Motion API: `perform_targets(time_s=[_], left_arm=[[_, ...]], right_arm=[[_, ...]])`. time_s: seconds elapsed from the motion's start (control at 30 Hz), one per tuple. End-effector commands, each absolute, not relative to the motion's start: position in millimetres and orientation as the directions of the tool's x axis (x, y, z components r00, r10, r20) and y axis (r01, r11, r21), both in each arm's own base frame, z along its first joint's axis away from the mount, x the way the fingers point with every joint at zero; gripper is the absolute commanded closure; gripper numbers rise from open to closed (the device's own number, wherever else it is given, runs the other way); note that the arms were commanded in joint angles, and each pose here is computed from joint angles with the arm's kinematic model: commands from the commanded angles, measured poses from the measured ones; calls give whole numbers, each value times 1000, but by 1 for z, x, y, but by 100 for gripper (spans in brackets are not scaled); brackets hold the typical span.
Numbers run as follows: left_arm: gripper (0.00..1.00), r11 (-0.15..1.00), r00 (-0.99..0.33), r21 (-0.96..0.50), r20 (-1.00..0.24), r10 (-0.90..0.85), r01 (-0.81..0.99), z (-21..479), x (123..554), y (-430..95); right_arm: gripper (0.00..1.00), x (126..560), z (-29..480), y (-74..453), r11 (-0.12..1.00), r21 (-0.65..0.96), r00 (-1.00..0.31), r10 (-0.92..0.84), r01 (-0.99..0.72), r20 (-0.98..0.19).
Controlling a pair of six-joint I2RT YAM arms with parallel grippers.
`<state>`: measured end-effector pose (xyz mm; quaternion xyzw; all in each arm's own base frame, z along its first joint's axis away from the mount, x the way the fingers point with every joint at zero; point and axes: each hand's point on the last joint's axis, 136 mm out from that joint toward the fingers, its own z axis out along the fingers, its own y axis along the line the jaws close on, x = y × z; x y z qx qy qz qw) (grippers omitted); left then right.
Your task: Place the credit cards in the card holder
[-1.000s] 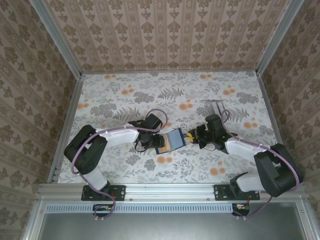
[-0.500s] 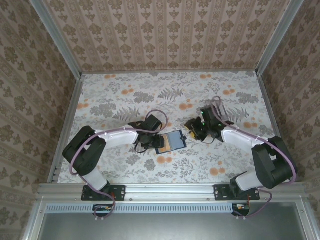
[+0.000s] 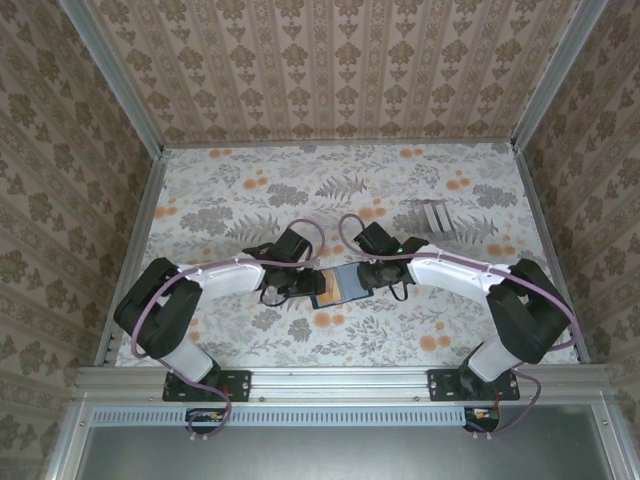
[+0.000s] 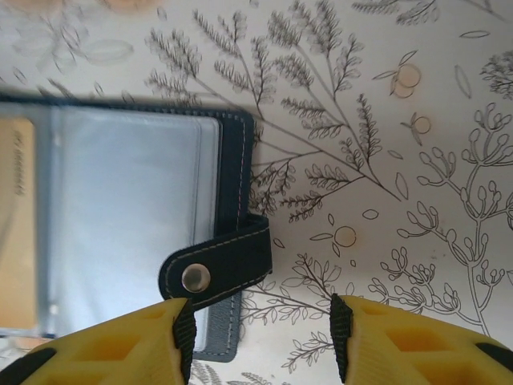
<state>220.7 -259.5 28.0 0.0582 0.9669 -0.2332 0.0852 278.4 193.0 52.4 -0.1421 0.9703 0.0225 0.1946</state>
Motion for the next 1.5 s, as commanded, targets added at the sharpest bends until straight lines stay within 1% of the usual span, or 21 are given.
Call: perform_targets(time_s=[0.0, 0.13, 0.23, 0.33, 0.43, 0.47, 0.57, 0.63, 0.67, 0.73, 0.8, 0.87, 0.93, 1.0, 1.13, 1.3, 1.47], left_arm=[[48, 889, -973, -425, -215, 86, 172, 36, 220, -245], [48, 899, -975, -410, -212, 67, 152, 39, 217, -233], [47, 899, -978, -421, -206, 31, 118, 35, 216, -225], [47, 898, -983, -432, -185, 9, 90, 32, 214, -222], [48, 890, -983, -450, -183, -6, 78, 30, 215, -224], [47, 888, -983, -453, -182, -5, 79, 30, 215, -225], [47, 890, -984, -451, -178, -8, 74, 29, 215, -225], [47, 887, -984, -457, -180, -15, 70, 28, 217, -226], [47, 885, -984, -459, -180, -13, 72, 28, 217, -227], [47, 886, -984, -456, -176, -3, 79, 27, 219, -229], [47, 886, -983, -456, -181, -7, 78, 25, 221, -230], [47, 877, -981, -475, -191, -19, 75, 24, 224, -234], [47, 862, -982, -501, -188, -13, 84, 24, 226, -241], [47, 845, -981, -526, -192, -7, 96, 27, 229, -249], [47, 807, -962, -575, -270, -36, 132, 35, 241, -259], [47, 758, -960, -633, -277, -33, 157, 41, 247, -275], [49, 751, -953, -638, -300, -36, 172, 54, 247, -275]], right_arm=[[47, 282, 56, 189, 923, -124, -848, -383, -363, -366], [44, 281, 59, 205, 911, -98, -835, -406, -400, -371], [44, 284, 55, 209, 900, -129, -824, -434, -417, -364], [45, 288, 46, 209, 896, -162, -828, -445, -414, -341], [48, 291, 42, 206, 898, -192, -834, -439, -396, -334], [50, 292, 42, 204, 899, -203, -835, -436, -387, -336], [61, 294, 47, 197, 906, -229, -838, -417, -355, -351], [72, 295, 51, 194, 911, -234, -838, -406, -340, -364], [75, 295, 52, 194, 915, -226, -840, -399, -335, -369], [81, 293, 51, 194, 930, -181, -852, -367, -321, -374], [84, 297, 50, 196, 948, -118, -865, -317, -294, -389], [85, 296, 44, 196, 959, -57, -886, -278, -277, -372], [89, 294, 37, 200, 966, 11, -902, -238, -260, -361], [90, 291, 33, 205, 965, 69, -914, -213, -251, -346], [92, 285, 25, 218, 956, 164, -931, -182, -243, -316], [94, 278, 21, 241, 917, 332, -952, -129, -221, -278], [94, 276, 20, 254, 889, 412, -961, -99, -202, -258]])
